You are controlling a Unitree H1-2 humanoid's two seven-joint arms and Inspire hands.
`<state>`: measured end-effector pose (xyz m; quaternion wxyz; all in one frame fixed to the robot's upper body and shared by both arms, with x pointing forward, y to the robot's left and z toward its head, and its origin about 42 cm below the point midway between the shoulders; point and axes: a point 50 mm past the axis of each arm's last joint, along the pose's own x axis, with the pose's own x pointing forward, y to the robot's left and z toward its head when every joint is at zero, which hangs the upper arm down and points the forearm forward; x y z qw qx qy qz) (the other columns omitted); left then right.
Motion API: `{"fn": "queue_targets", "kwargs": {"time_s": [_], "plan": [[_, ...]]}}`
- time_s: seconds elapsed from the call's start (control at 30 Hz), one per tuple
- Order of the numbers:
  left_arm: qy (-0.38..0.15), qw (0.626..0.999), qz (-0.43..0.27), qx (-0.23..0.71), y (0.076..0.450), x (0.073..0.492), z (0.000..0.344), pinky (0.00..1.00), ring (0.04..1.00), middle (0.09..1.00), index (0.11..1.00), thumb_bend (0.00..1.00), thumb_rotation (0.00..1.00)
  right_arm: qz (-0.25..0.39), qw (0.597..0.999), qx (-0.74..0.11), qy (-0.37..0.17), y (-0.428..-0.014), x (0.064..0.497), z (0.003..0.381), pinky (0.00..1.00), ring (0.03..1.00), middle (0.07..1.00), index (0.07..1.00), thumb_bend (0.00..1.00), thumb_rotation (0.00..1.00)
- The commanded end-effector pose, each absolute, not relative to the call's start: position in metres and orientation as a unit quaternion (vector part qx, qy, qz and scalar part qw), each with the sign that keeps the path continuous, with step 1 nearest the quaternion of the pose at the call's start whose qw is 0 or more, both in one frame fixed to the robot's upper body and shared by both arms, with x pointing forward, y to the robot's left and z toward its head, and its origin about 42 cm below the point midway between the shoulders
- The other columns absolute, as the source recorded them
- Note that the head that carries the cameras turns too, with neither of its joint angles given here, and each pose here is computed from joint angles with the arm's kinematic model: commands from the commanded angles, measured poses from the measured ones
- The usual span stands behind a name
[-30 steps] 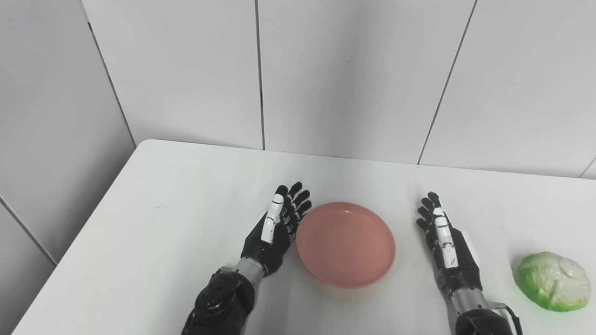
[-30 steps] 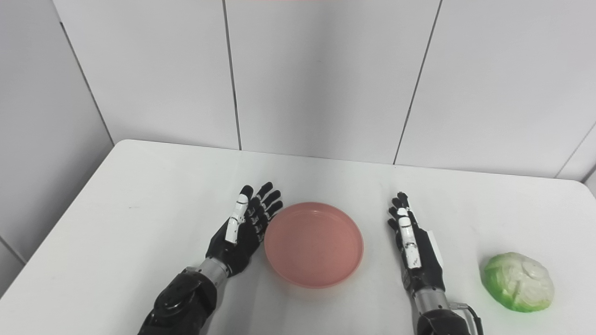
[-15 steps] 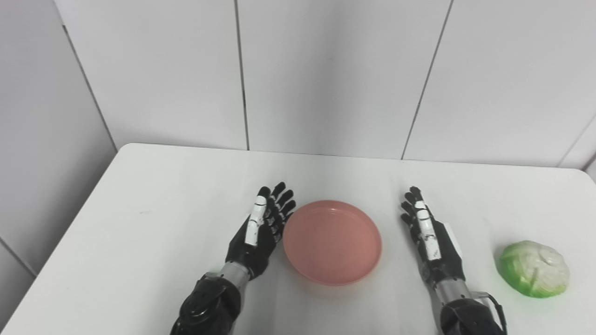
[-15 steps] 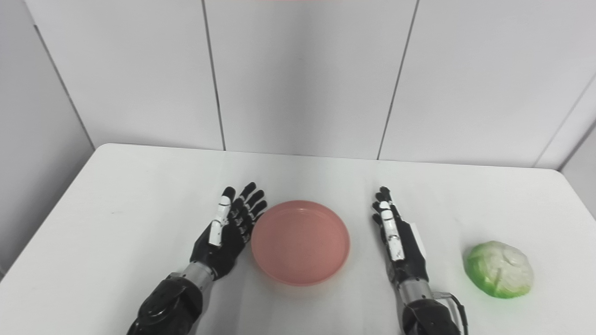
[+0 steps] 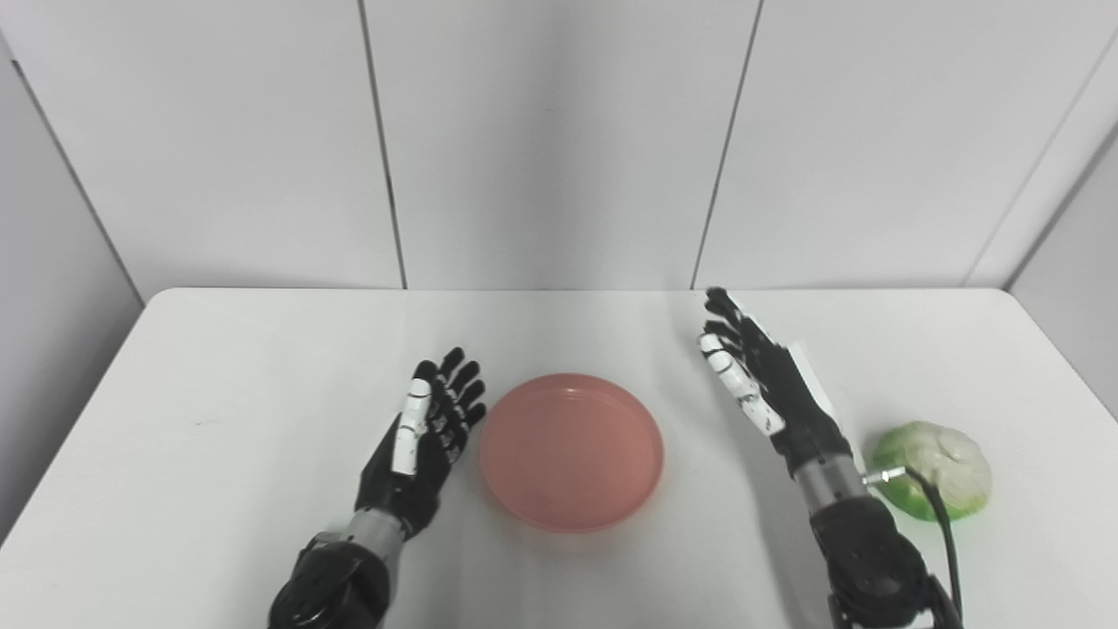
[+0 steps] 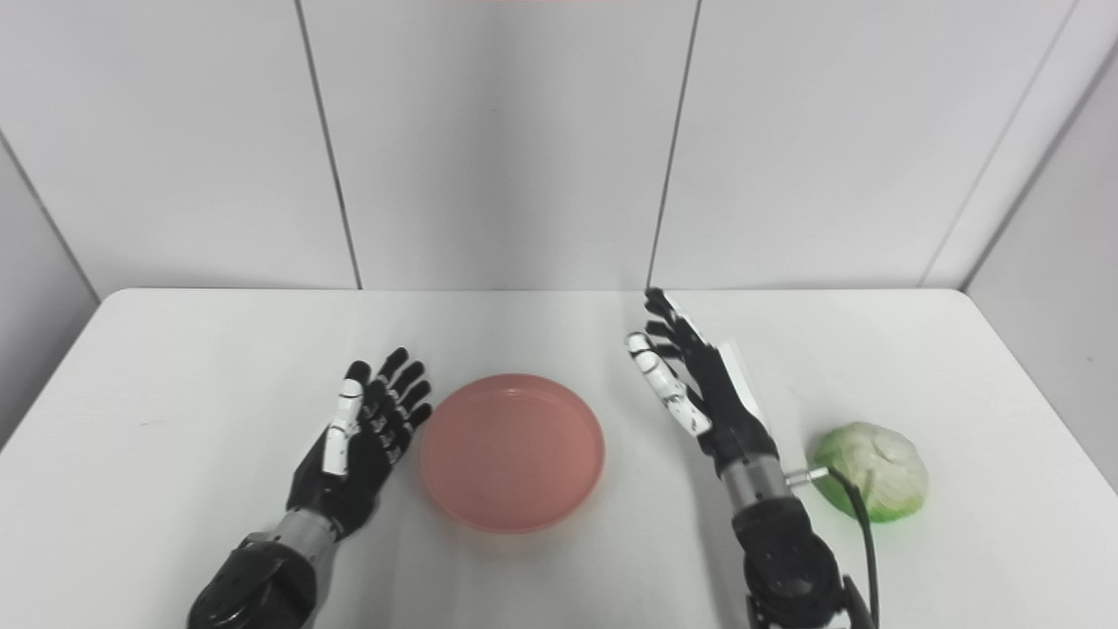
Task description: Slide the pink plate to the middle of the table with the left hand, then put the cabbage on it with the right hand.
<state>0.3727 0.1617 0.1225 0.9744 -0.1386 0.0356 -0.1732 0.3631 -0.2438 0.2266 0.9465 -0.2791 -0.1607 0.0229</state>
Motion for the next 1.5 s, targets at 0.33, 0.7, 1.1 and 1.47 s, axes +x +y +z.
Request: {"fn": "queue_targets", "kwargs": {"time_s": [0.33, 0.7, 1.1, 1.47], "plan": [[0.061, 0.981, -0.156, -0.101, 0.183, 0.366, 0.108, 1.0, 0.995, 0.993, 0.99, 0.64, 1.0, -0.012, 0.89, -0.372, -0.262, -0.267, 0.357, 0.308, 0.78, 0.868, 0.9, 0.93, 0.95, 0.73], [0.061, 0.978, -0.166, -0.11, 0.2, 0.367, 0.103, 1.0, 0.995, 0.994, 0.992, 0.64, 1.0, -0.079, 0.859, -0.455, -0.223, -0.347, 0.326, 0.337, 0.85, 0.917, 0.93, 0.947, 0.98, 0.64], [0.064, 0.976, -0.165, -0.125, 0.214, 0.37, 0.101, 0.98, 0.986, 0.991, 0.987, 0.65, 1.0, -0.127, 0.84, -0.515, -0.115, -0.42, 0.292, 0.333, 0.87, 0.938, 0.952, 0.972, 1.0, 0.63], [0.068, 0.976, -0.166, -0.127, 0.223, 0.372, 0.097, 0.99, 0.988, 0.99, 0.978, 0.67, 1.0, -0.124, 0.855, -0.5, -0.065, -0.439, 0.278, 0.314, 0.85, 0.929, 0.952, 0.972, 1.0, 0.46]]}}
